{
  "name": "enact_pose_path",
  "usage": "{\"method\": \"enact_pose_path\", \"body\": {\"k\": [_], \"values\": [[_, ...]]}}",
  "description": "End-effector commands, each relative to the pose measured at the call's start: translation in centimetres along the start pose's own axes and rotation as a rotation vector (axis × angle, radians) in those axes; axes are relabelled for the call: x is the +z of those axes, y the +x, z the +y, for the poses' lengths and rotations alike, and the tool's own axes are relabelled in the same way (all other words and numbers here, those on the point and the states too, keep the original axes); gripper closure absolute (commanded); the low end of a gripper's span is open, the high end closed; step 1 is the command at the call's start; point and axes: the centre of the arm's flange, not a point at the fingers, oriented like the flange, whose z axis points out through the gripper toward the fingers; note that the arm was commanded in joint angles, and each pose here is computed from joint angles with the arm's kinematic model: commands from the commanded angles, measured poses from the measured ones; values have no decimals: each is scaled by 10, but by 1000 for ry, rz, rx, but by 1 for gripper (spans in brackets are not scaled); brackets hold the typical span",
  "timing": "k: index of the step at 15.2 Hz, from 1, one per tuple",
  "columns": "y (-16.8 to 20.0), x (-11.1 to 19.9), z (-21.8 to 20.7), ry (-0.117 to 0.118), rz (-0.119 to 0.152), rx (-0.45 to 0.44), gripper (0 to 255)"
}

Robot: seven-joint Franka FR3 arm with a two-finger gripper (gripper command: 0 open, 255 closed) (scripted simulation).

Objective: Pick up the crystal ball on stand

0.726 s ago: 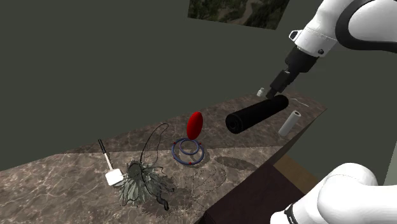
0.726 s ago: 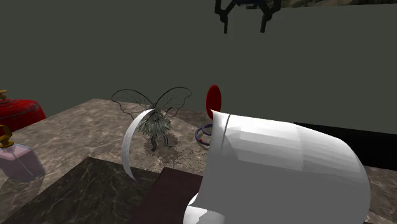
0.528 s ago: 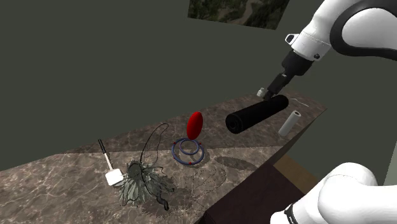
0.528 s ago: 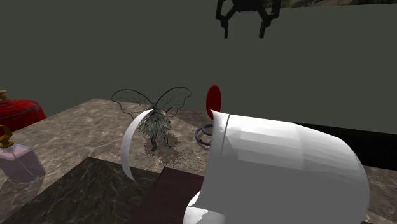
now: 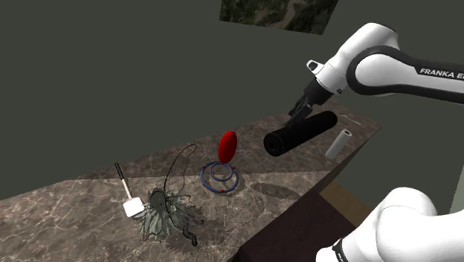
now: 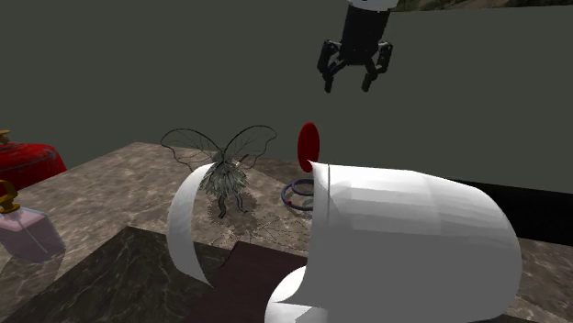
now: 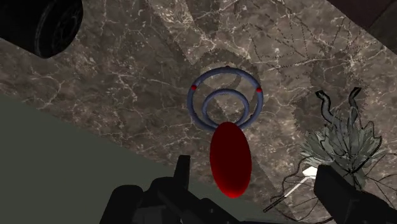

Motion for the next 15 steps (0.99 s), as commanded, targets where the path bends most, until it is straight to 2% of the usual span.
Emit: {"method": "enact_pose_path", "body": {"k": [1, 8, 15], "values": [[5, 24, 8, 21, 47, -92, 0], [38, 104, 27, 108, 198, -395, 0], [85, 178, 27, 194, 348, -697, 0]]}}
